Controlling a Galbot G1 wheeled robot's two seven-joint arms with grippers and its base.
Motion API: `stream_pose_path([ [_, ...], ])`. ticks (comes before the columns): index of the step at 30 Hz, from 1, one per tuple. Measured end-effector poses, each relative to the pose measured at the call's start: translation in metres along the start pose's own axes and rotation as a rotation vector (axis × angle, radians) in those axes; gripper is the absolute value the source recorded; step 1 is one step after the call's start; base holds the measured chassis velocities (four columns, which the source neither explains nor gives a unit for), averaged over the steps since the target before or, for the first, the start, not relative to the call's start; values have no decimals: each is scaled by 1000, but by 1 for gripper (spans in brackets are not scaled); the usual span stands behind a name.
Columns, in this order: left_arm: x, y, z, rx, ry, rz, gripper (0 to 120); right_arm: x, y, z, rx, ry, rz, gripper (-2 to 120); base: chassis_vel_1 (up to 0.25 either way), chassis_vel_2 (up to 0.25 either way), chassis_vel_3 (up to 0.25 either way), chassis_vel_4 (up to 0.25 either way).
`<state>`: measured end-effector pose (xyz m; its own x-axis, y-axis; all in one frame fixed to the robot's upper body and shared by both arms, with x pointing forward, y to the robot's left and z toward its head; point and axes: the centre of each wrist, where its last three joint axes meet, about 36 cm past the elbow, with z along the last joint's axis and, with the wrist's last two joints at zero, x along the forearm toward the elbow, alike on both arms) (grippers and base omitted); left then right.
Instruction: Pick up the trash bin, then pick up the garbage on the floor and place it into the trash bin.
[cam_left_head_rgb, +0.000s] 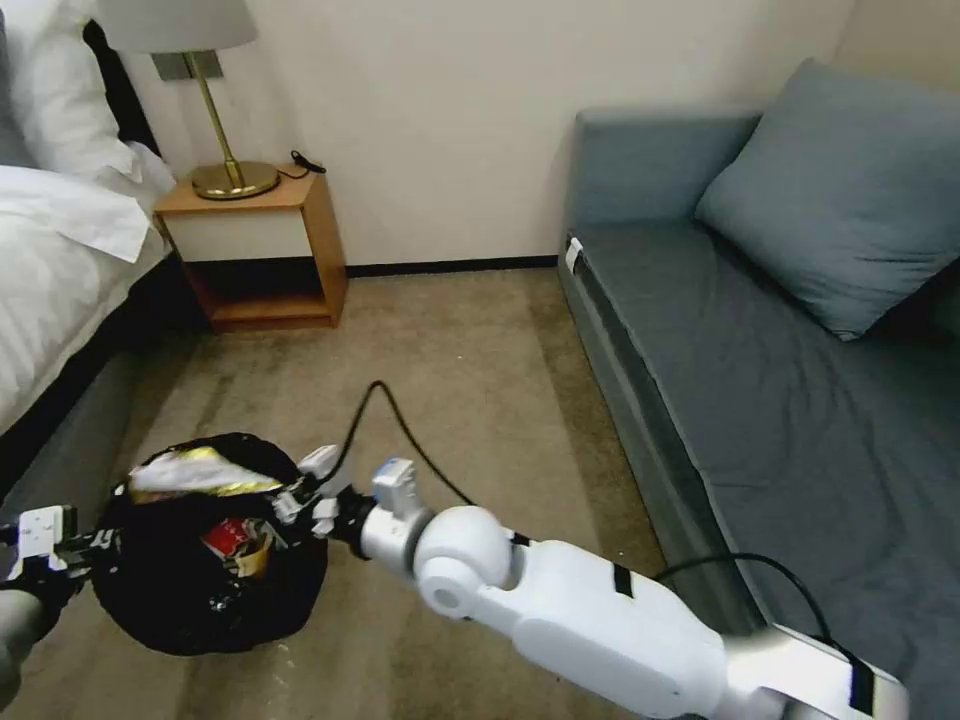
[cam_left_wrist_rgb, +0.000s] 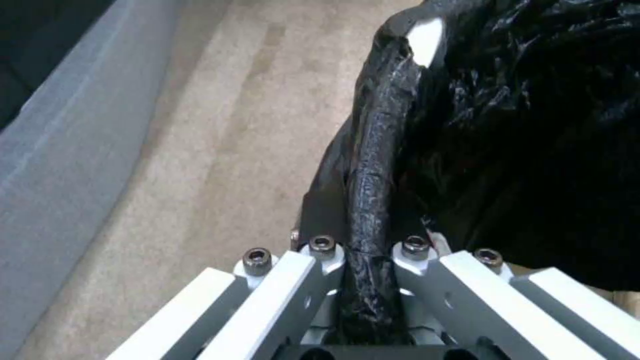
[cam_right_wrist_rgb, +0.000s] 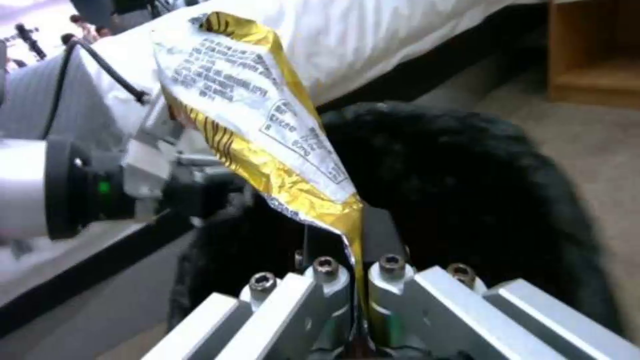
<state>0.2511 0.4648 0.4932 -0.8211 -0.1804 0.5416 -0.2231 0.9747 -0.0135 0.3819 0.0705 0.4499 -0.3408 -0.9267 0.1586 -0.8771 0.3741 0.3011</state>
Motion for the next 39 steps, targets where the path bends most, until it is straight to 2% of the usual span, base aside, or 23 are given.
stream_pose_path([
  [5,1,-3,4,11,3,2,3,-28,14,-4,-28,-23,-10,0,0,0,0,0],
  [11,3,-3,5,9,4,2,3,-35,14,0,-26,-11,1,0,0,0,0,0],
  [12,5,-2,4,7,2,-2,3,-37,9,5,-21,-1,15,7,0,0,0,0],
  [13,5,-2,4,7,2,-2,3,-37,9,5,-21,-1,15,7,0,0,0,0],
  [17,6,-2,3,6,-1,0,3,-36,5,9,-21,7,31,25,0,0,0,0],
  [19,6,-3,3,6,-1,1,3,-36,4,10,-20,8,32,26,0,0,0,0],
  [20,6,-3,3,6,-3,2,3,-34,4,11,-20,9,33,35,0,0,0,0],
  [23,7,-3,3,6,-4,3,3,-33,4,12,-18,9,33,42,0,0,0,0],
  [24,7,-3,3,6,-4,3,3,-32,5,13,-17,11,33,50,0,0,0,0],
  [26,7,-3,3,6,-5,2,3,-32,5,13,-15,11,32,53,0,0,0,0],
  [29,7,-3,2,7,-8,2,3,-31,5,15,-5,13,34,68,0,0,0,0],
  [31,7,-2,2,7,-8,2,3,-31,4,15,-3,13,35,70,0,0,0,0],
  [34,7,-2,1,8,-9,2,3,-28,1,19,10,19,45,86,0,0,0,0],
  [35,7,-2,1,8,-9,2,3,-28,1,19,10,19,45,86,0,0,0,0],
  [37,7,-1,1,8,-9,1,3,-24,-1,22,19,23,48,96,0,0,0,0],
  [39,6,-1,0,8,-10,1,3,-21,-2,22,16,19,53,99,0,0,0,0],
])
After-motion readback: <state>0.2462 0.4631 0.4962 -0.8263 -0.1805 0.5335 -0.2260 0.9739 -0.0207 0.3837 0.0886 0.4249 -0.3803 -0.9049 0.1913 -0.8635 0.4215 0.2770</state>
